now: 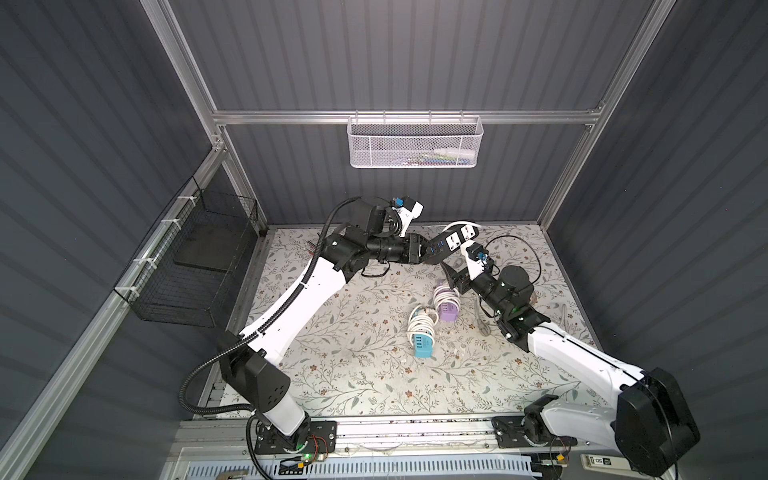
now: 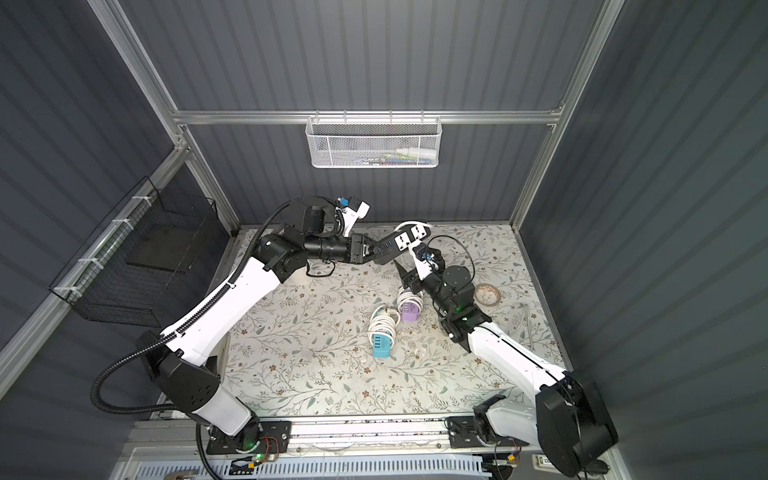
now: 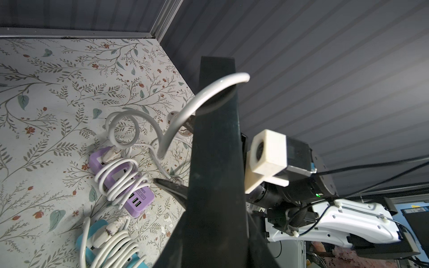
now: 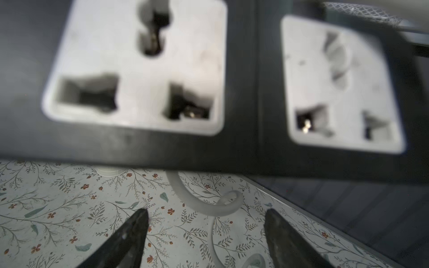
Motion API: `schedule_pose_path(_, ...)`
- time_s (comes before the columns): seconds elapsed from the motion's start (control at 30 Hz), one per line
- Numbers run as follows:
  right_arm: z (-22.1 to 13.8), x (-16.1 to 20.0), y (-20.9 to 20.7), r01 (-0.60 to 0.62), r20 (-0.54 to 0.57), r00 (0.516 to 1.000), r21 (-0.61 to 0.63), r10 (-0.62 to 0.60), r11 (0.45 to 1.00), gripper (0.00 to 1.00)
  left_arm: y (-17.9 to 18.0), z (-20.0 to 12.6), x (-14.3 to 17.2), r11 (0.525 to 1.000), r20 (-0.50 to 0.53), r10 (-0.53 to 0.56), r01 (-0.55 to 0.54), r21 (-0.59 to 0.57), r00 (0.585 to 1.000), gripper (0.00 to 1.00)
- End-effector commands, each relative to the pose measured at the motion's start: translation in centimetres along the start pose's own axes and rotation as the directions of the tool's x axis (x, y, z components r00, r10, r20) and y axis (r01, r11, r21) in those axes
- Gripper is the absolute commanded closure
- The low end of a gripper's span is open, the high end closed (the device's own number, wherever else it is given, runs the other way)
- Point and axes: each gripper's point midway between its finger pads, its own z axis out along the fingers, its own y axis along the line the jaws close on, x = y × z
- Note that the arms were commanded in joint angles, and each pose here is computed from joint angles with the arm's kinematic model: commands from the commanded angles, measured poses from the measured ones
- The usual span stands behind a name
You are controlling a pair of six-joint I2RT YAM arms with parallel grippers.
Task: Unwrap the cord wrapped around the power strip
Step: Unwrap the power cord from the power strip.
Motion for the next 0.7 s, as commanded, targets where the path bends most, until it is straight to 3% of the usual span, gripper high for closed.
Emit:
schedule_pose_path(0.0, 0.5, -2.3, -0.2, 0.017, 0.064, 0.998, 0.008, -0.017, 1.0, 0.26, -4.2, -2.6, -1.9, 0.995, 0.073, 0.064, -0.069, 0.077, 0.995, 1.0)
schedule_pose_path(0.13, 0.8, -2.7, -0.3, 0.013, 0.077, 0.997, 0.012, -0.014, 1.0, 0.41, -4.3, -2.6, -1.9, 0.994, 0.074, 0.054, -0.06, 0.086, 0.996, 1.0)
schedule_pose_path(0.33, 1.2, -3.2, 0.3, 0.013, 0.094, 0.995, -0.004, -0.012, 1.0, 0.5, -4.4, -2.3, -2.0, 0.993, 0.079, 0.043, -0.052, 0.106, 0.996, 1.0)
schedule_pose_path(0.4, 1.5, -3.0, 0.6, 0.012, 0.087, 0.996, -0.015, -0.01, 1.0, 0.57, -4.5, -2.2, -2.2, 0.992, 0.086, 0.043, -0.053, 0.116, 0.995, 1.0)
schedule_pose_path(0.53, 1.8, -2.4, 1.0, 0.006, 0.077, 0.997, -0.017, -0.005, 1.0, 0.76, -4.9, -2.3, -2.6, 0.99, 0.098, 0.042, -0.054, 0.132, 0.994, 1.0)
schedule_pose_path(0.63, 1.7, -2.4, 0.7, 0.0, 0.081, 0.997, 0.002, 0.0, 1.0, 1.0, -4.9, -2.2, -2.7, 0.989, 0.105, 0.041, -0.055, 0.134, 0.994, 1.0)
schedule_pose_path(0.67, 1.6, -2.3, 0.6, -0.003, 0.082, 0.997, 0.011, 0.002, 1.0, 1.0, -4.9, -2.2, -2.8, 0.989, 0.109, 0.044, -0.058, 0.134, 0.993, 1.0)
